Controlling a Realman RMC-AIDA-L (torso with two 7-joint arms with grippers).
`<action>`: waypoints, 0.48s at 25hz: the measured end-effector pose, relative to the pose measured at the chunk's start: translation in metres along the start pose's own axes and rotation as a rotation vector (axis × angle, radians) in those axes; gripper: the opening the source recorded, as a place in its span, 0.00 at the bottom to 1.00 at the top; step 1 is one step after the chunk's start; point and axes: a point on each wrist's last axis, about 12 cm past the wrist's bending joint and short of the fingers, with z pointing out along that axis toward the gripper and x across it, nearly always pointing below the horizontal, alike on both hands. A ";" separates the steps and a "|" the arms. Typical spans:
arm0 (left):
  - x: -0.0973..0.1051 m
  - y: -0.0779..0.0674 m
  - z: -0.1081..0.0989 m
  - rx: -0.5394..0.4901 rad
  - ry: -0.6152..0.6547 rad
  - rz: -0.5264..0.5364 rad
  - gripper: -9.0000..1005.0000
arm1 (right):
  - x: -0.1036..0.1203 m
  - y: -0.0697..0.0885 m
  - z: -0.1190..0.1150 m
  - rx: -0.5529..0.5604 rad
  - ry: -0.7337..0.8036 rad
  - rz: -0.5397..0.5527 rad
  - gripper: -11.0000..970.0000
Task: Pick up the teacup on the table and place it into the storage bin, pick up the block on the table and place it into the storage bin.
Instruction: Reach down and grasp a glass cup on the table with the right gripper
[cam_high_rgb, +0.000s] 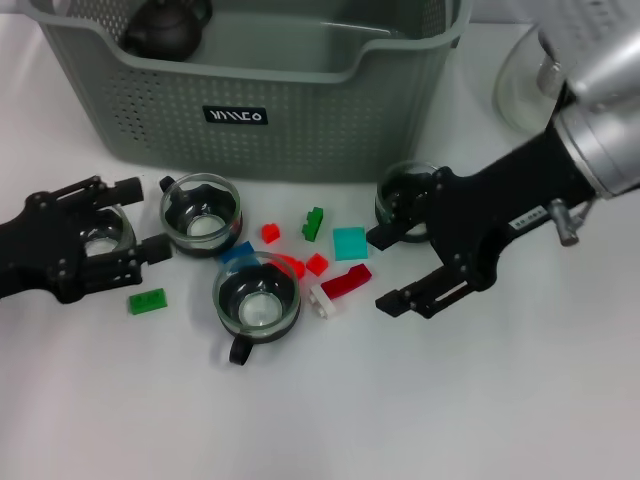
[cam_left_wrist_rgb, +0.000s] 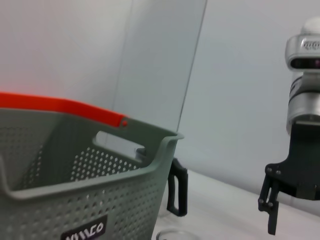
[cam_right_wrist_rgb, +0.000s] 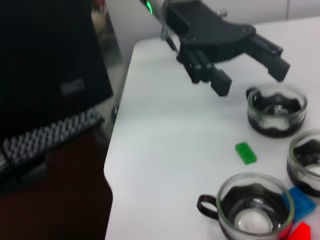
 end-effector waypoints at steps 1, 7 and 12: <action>0.001 -0.001 -0.002 -0.007 0.002 -0.003 0.84 | -0.004 -0.002 0.001 -0.002 0.025 -0.004 0.78; 0.006 -0.002 -0.005 -0.028 0.008 -0.011 0.84 | -0.022 -0.006 0.003 0.032 0.161 -0.005 0.78; 0.004 0.001 0.000 -0.029 0.014 -0.005 0.84 | -0.025 -0.006 0.000 0.082 0.256 0.036 0.78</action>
